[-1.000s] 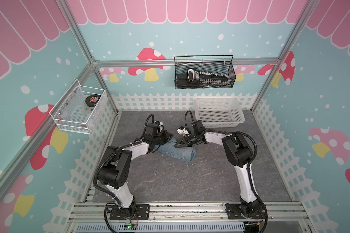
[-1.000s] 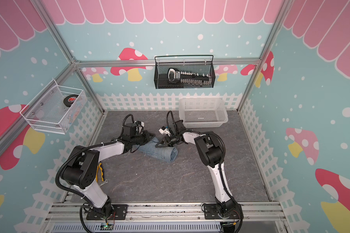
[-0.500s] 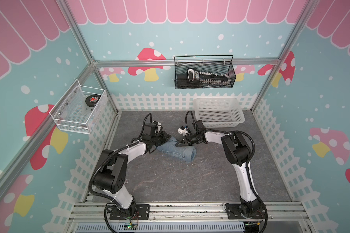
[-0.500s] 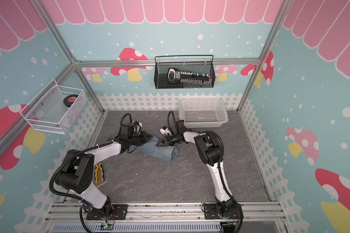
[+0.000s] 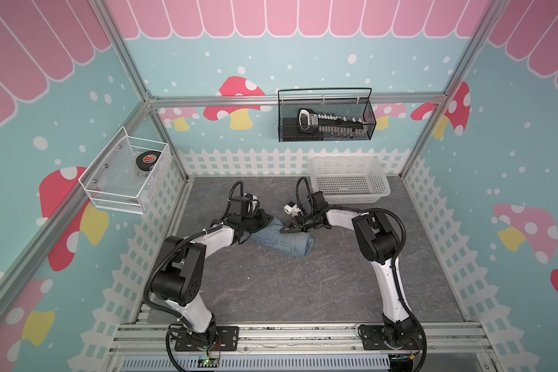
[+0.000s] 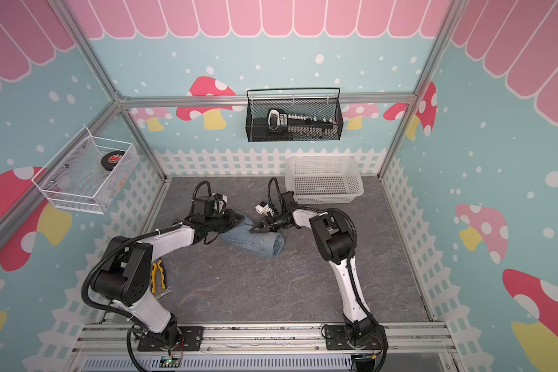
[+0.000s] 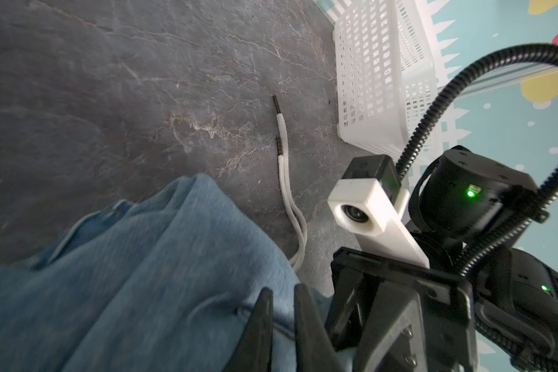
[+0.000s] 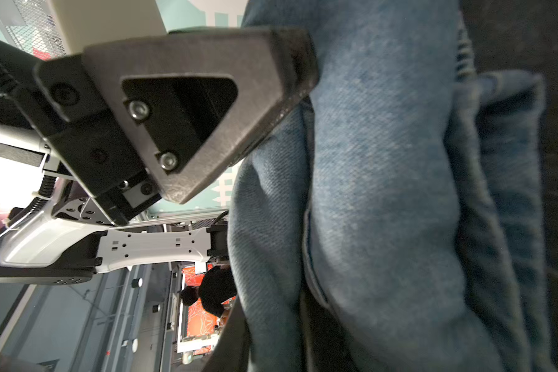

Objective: Roll up the long pants
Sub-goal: Roll the long pant at the center of the board.

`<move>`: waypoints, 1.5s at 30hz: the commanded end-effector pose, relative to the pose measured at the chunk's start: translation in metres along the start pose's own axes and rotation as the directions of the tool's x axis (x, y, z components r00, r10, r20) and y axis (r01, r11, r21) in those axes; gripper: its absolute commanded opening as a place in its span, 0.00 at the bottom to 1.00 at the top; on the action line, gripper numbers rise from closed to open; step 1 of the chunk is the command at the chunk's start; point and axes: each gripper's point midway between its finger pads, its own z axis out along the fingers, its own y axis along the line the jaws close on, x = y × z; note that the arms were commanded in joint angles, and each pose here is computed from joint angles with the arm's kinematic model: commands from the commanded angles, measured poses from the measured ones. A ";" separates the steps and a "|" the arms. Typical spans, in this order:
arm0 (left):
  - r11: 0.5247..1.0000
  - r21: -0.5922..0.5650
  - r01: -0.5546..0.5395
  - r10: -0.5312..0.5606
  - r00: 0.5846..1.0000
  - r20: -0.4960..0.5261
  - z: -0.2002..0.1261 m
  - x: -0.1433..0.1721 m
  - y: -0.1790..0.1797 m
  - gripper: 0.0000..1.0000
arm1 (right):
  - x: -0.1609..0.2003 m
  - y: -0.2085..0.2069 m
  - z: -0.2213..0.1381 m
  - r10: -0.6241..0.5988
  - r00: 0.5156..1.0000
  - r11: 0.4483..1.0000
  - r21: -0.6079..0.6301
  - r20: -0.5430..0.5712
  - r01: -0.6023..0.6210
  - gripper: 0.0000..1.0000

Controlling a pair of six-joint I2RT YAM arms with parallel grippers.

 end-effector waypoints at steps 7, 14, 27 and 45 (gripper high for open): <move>0.959 -0.280 0.048 -0.010 0.991 0.136 -0.063 0.009 0.046 0.16 | 0.000 0.032 -0.039 0.258 0.965 0.887 -0.383 -0.048 -0.256 0.00; 0.953 -0.304 -0.015 0.073 0.981 0.180 -0.101 0.023 0.018 0.16 | -0.013 0.023 -0.042 0.391 0.917 0.745 -0.558 -0.081 -0.366 0.00; 0.964 -0.246 -0.104 0.160 0.962 0.222 -0.110 0.037 -0.024 0.18 | -0.032 0.014 -0.029 0.532 0.818 0.412 -0.779 -0.216 -0.474 0.00; 0.974 -0.214 -0.074 0.105 0.985 0.139 -0.008 -0.014 0.016 0.16 | 0.022 -0.068 0.039 0.737 0.466 0.061 -0.637 -0.490 -0.768 0.00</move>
